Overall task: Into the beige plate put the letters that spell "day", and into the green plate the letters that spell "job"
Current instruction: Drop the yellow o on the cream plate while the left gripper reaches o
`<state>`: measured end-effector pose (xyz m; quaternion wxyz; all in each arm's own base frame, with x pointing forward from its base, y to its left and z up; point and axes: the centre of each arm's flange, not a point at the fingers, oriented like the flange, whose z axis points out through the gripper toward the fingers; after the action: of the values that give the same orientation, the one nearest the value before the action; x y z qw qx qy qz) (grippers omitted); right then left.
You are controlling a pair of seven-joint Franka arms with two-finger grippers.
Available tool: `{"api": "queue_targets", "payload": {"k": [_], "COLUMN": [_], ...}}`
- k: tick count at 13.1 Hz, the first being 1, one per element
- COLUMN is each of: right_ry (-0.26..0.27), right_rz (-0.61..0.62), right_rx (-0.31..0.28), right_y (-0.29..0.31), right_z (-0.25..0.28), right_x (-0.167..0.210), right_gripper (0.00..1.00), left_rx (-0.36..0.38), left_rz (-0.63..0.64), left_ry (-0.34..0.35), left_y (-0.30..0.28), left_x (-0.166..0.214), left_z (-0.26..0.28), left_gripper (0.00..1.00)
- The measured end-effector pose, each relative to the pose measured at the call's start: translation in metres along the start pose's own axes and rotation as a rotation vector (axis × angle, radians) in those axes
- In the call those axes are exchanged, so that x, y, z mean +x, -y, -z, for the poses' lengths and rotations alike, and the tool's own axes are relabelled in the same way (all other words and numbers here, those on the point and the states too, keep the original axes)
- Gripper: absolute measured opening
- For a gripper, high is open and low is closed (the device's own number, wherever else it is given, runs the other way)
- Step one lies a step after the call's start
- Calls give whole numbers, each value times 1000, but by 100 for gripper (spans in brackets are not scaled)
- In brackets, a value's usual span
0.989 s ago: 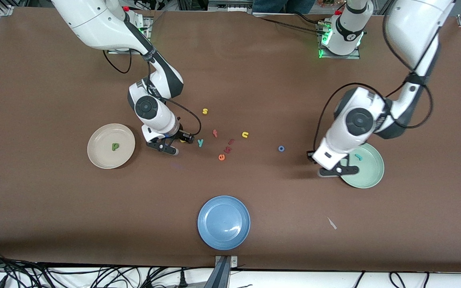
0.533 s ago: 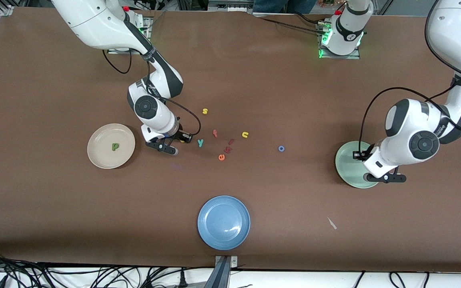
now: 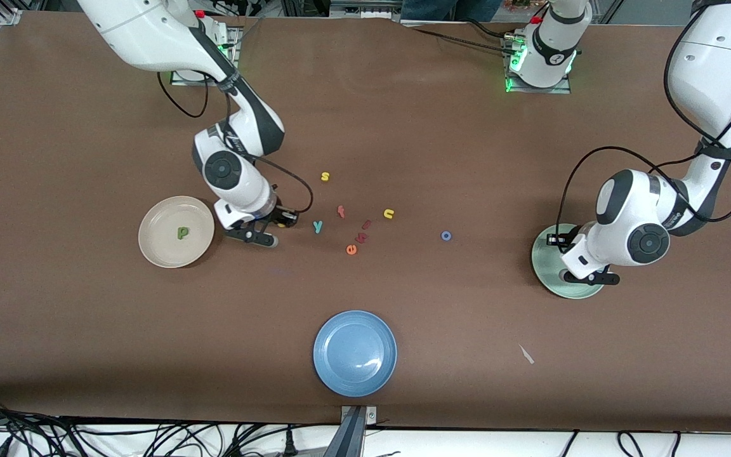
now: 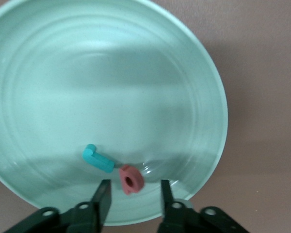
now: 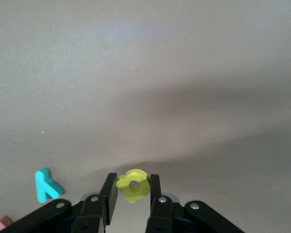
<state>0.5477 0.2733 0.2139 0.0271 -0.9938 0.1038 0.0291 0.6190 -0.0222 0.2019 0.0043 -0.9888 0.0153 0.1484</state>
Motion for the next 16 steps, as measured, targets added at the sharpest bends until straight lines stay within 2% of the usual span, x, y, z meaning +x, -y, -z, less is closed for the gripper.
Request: {"api": "queue_targets", "payload": {"k": [2,4,6,9,12,15,16], "right_ry": [3,29,65,91,111,115,116], "right_rz": [65,124,175,228,240,238,236], "right_rx": [-27,-57,-85,-105,-110,-103,-101], "right_y": [-32,-71,-114,-169,-183,-181,-180], "right_z": [31,55,71,80,72,70,70], "right_x": [20,37,52,69,68,66,66], "right_gripper": [31,31,31,31,31,62,67], "left_rx": [-13,-72,-78,-59,-72,-129,-130], "left_rz": [14,67,134,217,290,331,331], "left_ry": [-33,-56,-64,-57,-28,-39,-30], "left_y": [-1,-28,-98,-199,-250,-271,-276], "left_x": [5,7,-1,-19,-19,-7,-6], "left_z": [22,54,71,65,32,-9,-19], "left_gripper": [75,98,100,100,100,100,100]}}
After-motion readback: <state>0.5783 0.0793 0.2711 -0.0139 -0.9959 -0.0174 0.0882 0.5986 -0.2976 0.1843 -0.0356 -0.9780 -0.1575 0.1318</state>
